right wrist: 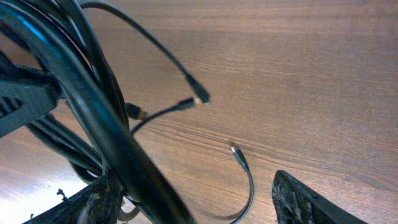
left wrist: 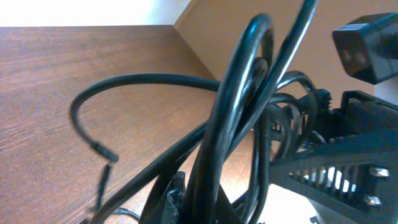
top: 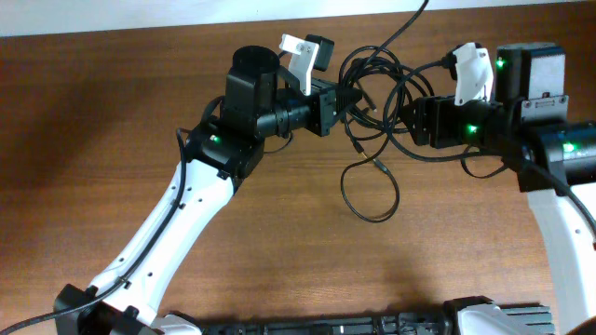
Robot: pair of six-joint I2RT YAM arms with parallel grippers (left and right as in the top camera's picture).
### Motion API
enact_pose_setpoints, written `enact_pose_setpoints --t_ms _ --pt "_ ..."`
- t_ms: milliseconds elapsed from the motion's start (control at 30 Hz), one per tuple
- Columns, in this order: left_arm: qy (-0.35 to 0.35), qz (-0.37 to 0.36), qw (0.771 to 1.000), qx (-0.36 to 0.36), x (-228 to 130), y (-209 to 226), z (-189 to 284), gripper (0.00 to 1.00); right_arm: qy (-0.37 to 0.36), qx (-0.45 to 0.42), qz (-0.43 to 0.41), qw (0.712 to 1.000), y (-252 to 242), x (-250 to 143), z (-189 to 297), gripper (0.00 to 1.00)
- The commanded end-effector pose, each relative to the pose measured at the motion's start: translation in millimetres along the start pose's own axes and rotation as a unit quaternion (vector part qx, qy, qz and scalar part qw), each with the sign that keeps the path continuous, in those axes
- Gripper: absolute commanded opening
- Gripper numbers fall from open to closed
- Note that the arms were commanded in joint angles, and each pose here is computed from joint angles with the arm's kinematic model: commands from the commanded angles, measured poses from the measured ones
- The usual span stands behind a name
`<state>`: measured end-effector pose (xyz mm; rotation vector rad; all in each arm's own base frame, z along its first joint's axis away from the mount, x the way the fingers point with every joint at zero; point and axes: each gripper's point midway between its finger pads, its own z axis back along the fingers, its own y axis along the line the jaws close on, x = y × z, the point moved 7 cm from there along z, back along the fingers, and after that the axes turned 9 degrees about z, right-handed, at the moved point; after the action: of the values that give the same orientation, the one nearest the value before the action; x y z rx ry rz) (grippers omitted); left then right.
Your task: Untangle cables
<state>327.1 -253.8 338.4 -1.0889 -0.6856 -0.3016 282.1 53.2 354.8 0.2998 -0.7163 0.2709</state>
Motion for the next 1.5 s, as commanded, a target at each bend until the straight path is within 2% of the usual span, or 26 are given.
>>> enact_pose_setpoints --t_ms 0,367,533,700,1000,1333,1467 --pt "0.012 -0.008 0.999 -0.035 -2 -14 1 0.0 0.012 -0.023 -0.001 1.0 -9 2 -9 0.74" --pt "0.027 -0.008 0.998 -0.054 -5 -17 1 0.0 0.023 -0.108 -0.042 0.993 -28 0 -12 0.74" --pt "0.043 -0.017 0.997 -0.067 -9 -19 2 0.0 0.014 -0.204 -0.133 0.97 -46 -3 -6 0.74" --pt "0.031 0.016 0.999 -0.023 3 12 20 0.0 0.03 -0.277 -0.202 0.939 -58 -18 2 0.74" --pt "-0.011 0.041 0.999 0.02 26 48 51 0.0 0.035 -0.287 -0.213 0.933 -59 -21 3 0.74" --pt "-0.022 0.044 0.998 0.029 30 55 57 0.0 0.036 -0.281 -0.216 0.935 -57 -21 2 0.74" --pt "-0.022 0.045 0.998 0.029 30 55 57 0.0 0.042 -0.231 -0.222 0.946 -48 -21 -3 0.75"
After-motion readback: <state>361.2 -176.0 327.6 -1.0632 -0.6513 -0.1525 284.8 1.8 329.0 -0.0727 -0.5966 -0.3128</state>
